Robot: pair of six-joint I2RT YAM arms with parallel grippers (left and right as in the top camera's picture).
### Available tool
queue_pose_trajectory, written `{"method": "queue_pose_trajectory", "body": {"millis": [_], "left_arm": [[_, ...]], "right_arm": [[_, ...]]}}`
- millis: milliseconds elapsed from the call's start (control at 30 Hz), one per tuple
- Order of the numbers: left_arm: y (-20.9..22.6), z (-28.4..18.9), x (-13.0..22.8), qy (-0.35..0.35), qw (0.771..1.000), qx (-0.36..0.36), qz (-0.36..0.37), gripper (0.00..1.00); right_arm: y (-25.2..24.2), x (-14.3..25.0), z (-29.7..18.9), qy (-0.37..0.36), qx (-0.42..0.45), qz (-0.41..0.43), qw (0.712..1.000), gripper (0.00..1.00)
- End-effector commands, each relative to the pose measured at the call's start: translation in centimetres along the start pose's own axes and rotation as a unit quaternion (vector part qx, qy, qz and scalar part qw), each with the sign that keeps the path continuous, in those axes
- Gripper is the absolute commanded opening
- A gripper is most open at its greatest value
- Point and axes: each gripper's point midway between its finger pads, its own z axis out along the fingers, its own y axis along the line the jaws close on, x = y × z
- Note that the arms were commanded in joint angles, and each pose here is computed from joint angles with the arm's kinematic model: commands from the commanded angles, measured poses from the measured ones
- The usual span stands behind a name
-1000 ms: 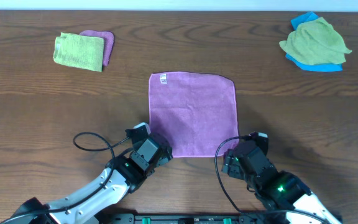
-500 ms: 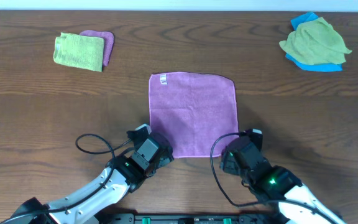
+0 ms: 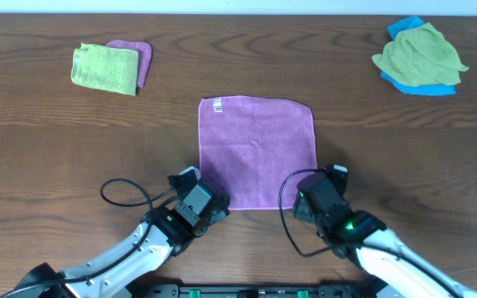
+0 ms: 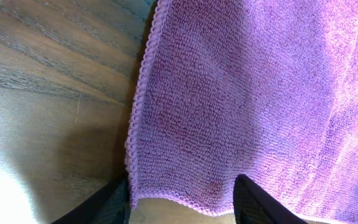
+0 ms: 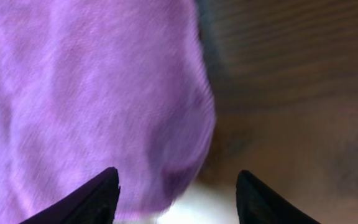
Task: Fold the cloth
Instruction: 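Grasp the cloth's bottom corners with both grippers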
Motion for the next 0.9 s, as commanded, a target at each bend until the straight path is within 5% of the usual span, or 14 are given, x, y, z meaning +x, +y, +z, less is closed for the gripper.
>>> {"method": "queue_pose_trajectory", "body": {"millis": [0, 233, 433, 567, 867], "left_arm": [[1.8, 0.5, 1.2, 0.025, 0.999, -0.029, 0.0, 0.52], [2.5, 0.4, 1.4, 0.03, 0.999, -0.042, 0.001, 0.49], [2.3, 0.4, 1.2, 0.025, 0.999, -0.039, 0.001, 0.43], [2.4, 0.4, 1.2, 0.023, 0.999, -0.04, 0.001, 0.21], [3.4, 0.3, 1.3, 0.024, 0.998, -0.063, 0.003, 0.06]], "right_arm": [[-1.2, -0.4, 0.9, -0.003, 0.024, 0.008, 1.0, 0.59], [-1.1, -1.2, 1.2, -0.013, 0.019, 0.017, 1.0, 0.55], [-0.8, -1.3, 1.3, -0.015, 0.014, 0.017, 1.0, 0.41], [-0.7, -1.4, 1.2, -0.018, 0.011, 0.018, 1.0, 0.28], [-0.5, -1.4, 1.3, -0.016, 0.007, 0.019, 1.0, 0.02]]}}
